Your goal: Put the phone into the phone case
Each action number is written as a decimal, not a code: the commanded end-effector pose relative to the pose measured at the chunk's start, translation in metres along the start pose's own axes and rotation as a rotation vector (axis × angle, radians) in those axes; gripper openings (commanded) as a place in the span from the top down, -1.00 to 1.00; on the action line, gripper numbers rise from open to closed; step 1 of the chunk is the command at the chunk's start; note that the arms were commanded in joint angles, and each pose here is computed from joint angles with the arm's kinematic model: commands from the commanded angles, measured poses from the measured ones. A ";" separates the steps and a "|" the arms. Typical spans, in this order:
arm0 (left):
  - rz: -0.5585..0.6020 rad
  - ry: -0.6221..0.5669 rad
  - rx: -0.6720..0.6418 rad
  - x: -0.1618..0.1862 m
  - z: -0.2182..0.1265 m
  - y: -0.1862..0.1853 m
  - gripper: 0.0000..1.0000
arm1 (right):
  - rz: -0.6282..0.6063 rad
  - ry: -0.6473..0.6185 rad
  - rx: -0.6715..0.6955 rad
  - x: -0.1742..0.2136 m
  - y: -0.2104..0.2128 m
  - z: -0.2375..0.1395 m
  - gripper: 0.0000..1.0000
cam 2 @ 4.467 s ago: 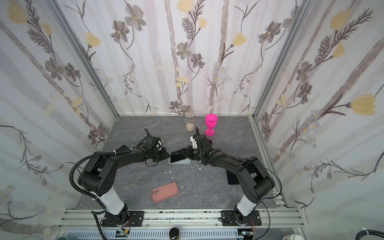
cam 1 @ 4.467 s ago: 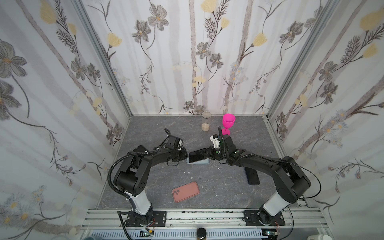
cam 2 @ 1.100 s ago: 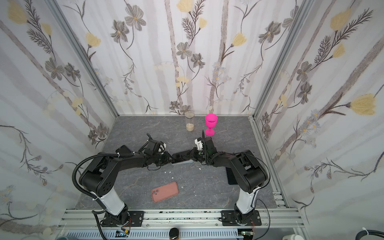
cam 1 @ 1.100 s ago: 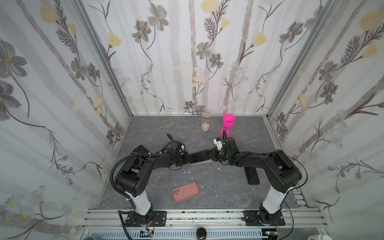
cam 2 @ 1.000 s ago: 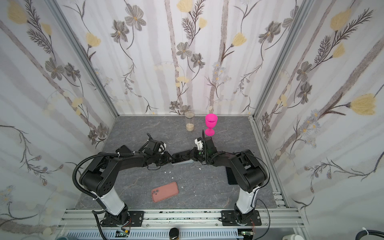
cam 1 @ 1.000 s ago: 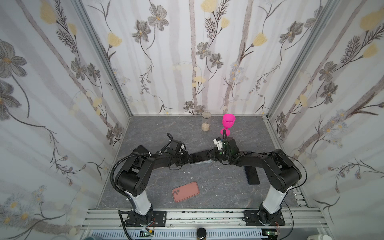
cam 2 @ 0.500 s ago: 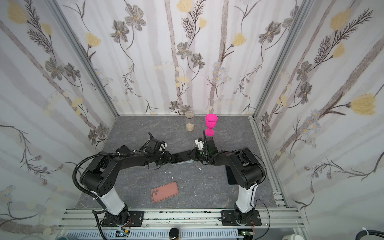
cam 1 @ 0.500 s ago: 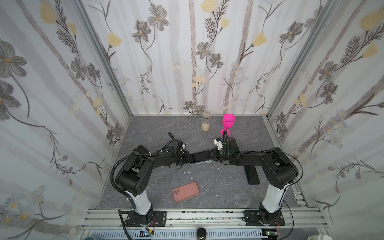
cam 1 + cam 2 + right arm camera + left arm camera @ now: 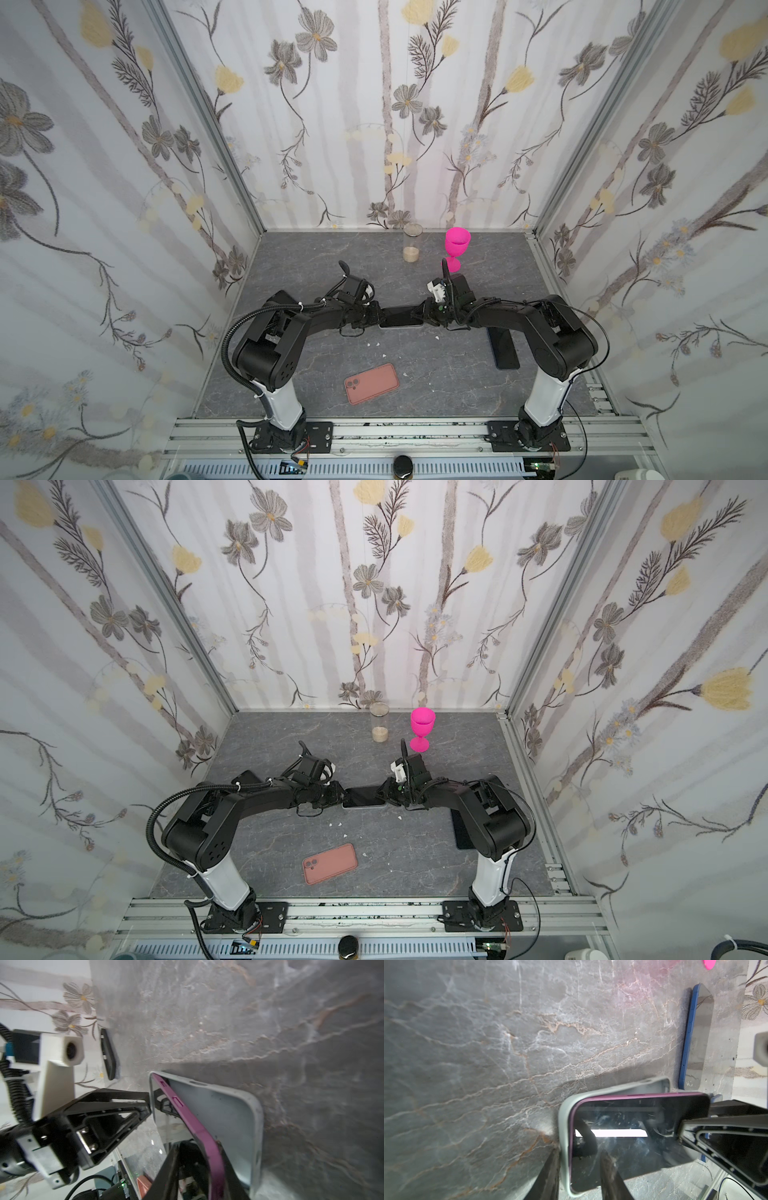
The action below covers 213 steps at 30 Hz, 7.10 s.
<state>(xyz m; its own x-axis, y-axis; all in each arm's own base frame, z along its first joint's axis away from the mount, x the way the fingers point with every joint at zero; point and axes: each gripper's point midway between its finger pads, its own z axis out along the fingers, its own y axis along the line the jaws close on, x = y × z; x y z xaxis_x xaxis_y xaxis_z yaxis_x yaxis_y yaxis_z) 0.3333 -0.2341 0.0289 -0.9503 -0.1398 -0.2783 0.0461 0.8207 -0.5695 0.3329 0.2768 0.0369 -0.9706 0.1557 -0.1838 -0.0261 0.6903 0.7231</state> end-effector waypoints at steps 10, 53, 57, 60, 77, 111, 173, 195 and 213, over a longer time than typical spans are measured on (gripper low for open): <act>0.015 -0.002 -0.007 -0.002 -0.001 -0.001 0.39 | -0.016 -0.005 0.142 0.002 -0.014 -0.016 0.18; 0.004 0.064 0.045 0.006 0.021 -0.014 0.55 | -0.065 0.028 0.219 0.015 -0.022 -0.024 0.63; 0.004 0.072 0.053 0.009 0.021 -0.017 0.55 | -0.075 0.035 0.210 0.015 -0.017 -0.021 0.72; 0.011 0.073 0.060 0.011 0.021 -0.020 0.55 | -0.078 0.047 0.207 0.017 -0.015 -0.018 0.83; -0.015 -0.013 -0.055 0.000 0.008 0.005 0.56 | -0.100 0.087 0.275 0.024 -0.021 -0.005 0.79; -0.050 -0.035 -0.049 -0.006 0.003 0.012 0.61 | -0.169 0.016 0.387 0.010 -0.015 -0.027 0.66; 0.014 -0.160 -0.056 -0.034 -0.029 0.002 0.62 | -0.284 -0.004 0.489 -0.007 0.022 -0.038 0.22; 0.060 -0.179 -0.003 -0.042 -0.039 -0.016 0.48 | -0.307 -0.082 0.431 -0.039 0.028 -0.055 0.42; -0.019 -0.129 -0.024 -0.044 -0.008 -0.008 0.42 | -0.290 0.035 0.411 -0.035 0.001 -0.019 0.49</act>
<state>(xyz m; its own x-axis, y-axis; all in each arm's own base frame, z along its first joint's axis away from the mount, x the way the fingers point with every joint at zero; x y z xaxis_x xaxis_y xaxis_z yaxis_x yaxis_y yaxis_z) 0.3663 -0.2250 0.0471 -0.9106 -0.2130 -0.3543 0.0136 0.8411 -0.5408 0.3601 0.2532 0.0572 -0.9482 -0.0890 -0.3051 -0.1863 0.9334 0.3067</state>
